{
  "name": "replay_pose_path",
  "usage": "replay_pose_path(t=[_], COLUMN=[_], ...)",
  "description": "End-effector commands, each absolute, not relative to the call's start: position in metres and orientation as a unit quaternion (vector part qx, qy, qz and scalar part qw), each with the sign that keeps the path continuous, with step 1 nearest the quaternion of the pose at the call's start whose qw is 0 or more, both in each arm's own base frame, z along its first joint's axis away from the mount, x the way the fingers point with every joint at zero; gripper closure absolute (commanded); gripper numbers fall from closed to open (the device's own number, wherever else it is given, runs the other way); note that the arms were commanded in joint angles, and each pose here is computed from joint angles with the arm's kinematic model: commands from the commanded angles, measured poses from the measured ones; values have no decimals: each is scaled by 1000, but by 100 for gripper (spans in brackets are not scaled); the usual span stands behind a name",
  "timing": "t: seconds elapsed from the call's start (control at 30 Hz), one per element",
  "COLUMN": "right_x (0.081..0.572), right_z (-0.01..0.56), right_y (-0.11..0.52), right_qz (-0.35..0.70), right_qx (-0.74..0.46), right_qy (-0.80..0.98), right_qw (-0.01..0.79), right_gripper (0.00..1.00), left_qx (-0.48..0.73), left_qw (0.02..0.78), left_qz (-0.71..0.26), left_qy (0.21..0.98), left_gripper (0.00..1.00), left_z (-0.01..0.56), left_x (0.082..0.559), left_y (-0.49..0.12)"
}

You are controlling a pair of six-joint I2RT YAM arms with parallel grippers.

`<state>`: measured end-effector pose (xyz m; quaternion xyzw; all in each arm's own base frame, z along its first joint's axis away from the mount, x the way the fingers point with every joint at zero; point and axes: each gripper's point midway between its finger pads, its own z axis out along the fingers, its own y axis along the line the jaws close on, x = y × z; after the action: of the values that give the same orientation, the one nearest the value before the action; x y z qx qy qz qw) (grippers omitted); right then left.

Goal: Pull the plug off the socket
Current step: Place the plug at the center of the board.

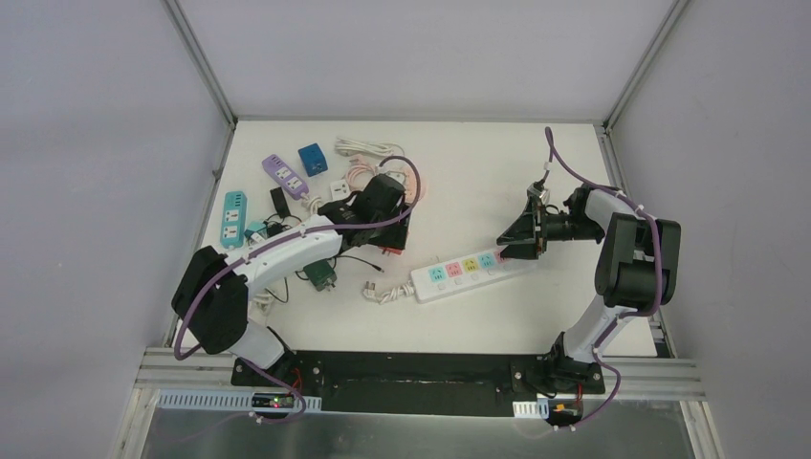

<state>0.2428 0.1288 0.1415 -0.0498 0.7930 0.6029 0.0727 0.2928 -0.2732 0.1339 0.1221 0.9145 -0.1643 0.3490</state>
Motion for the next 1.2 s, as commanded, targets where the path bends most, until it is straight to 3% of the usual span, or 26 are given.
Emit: replay_pose_path(t=[0.0,0.9,1.17], right_x=[250,250,251], right_z=[148,148,148], right_y=[126,125,125], right_qz=[600,600,599], right_qx=[-73,-72,-72], right_qy=[790,790,791], right_qw=[101,104,103], right_gripper=[0,0,0], left_qx=[70,6,2], left_qw=[374,288,275], left_qz=[-134,-24,-3], left_qy=[915,957,961], left_gripper=[100,98,80], left_z=[145,75,64], left_x=[303,313,317], left_y=[-244,-174,-162])
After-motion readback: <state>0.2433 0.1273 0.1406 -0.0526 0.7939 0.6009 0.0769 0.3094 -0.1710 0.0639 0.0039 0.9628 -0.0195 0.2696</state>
